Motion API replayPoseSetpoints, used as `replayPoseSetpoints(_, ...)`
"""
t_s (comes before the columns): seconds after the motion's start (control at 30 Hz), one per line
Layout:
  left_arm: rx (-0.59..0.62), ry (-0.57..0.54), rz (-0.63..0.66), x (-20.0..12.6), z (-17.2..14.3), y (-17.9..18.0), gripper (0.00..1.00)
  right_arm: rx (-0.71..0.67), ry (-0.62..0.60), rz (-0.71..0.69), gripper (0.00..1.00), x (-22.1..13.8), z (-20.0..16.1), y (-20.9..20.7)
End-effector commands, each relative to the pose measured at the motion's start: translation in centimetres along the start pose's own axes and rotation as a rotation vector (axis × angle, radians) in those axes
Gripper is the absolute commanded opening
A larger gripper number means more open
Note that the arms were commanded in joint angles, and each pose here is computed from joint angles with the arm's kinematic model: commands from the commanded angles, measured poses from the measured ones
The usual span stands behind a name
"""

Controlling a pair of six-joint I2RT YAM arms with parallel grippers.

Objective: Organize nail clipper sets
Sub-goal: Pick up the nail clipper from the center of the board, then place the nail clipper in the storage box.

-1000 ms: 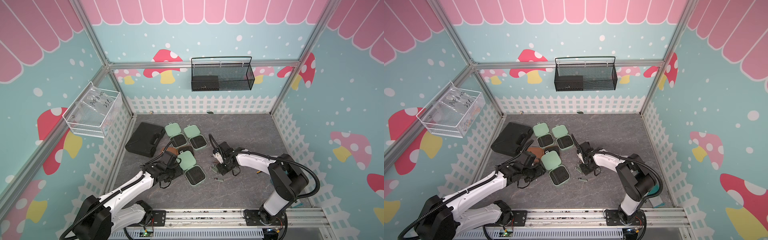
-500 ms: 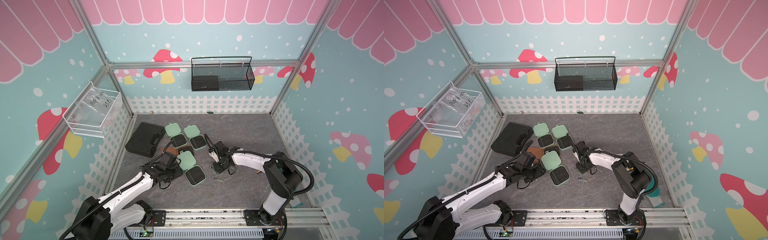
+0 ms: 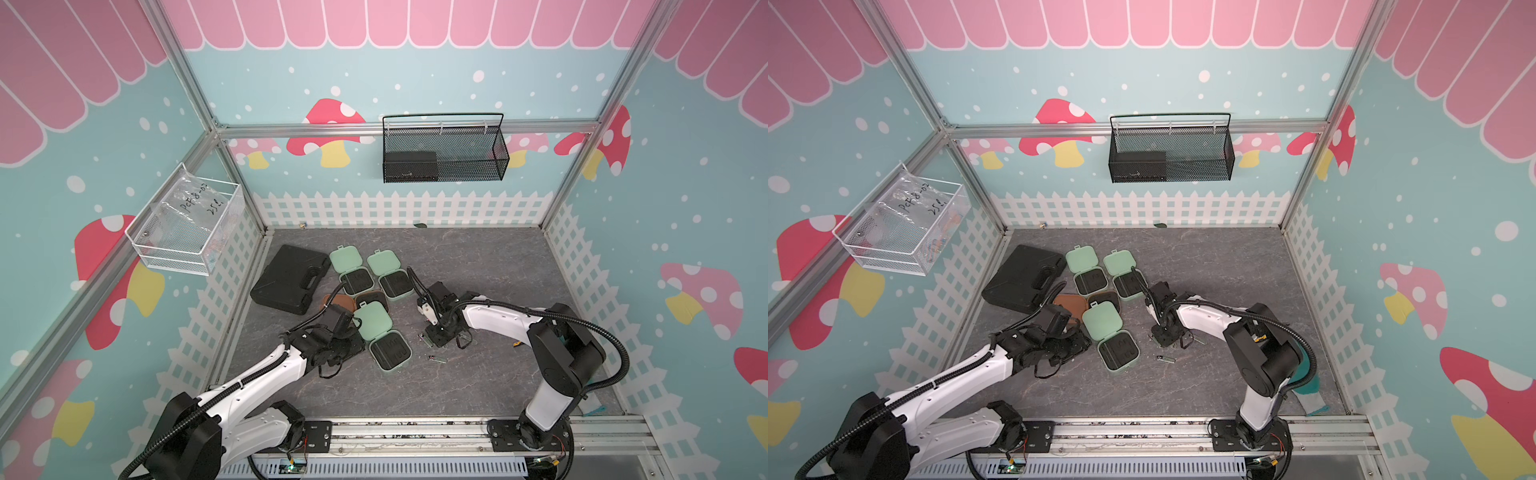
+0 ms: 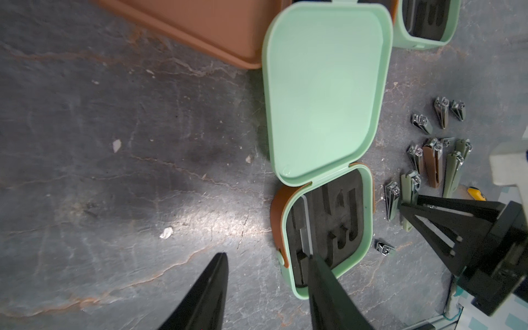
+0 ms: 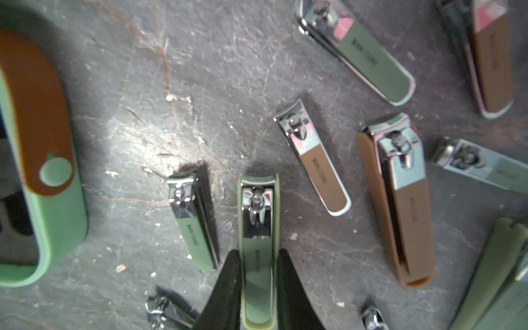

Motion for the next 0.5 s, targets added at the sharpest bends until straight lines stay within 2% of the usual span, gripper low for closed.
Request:
replayPoseSetpoints(0.0, -0.020, -0.038, 0.009, 0.0, 0.7, 0.1, 0.47, -0.016, -0.049, 0.021, 0.08, -3.4, 1.1, 1.4)
replayPoseSetpoints(0.17, -0.044, -0.067, 0.033, -0.3, 1.0, 0.4, 0.47, -0.017, -0.085, 0.117, 0.08, -5.0, 1.7, 5.2)
replayPoseSetpoints(0.47, -0.068, -0.123, 0.057, -1.2, 1.4, 1.1, 0.47, 0.034, -0.075, 0.251, 0.08, -2.5, 2.7, 12.6)
Point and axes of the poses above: each gripper's point midway between its finger pads, its own x axis out along the fingers, its own y axis along the line the jaws close on, z = x × y, the point moved 4 cm from there along -x, back along the fingers, and after that the axes turned 9 degrees about x, right-handed, at the moved point
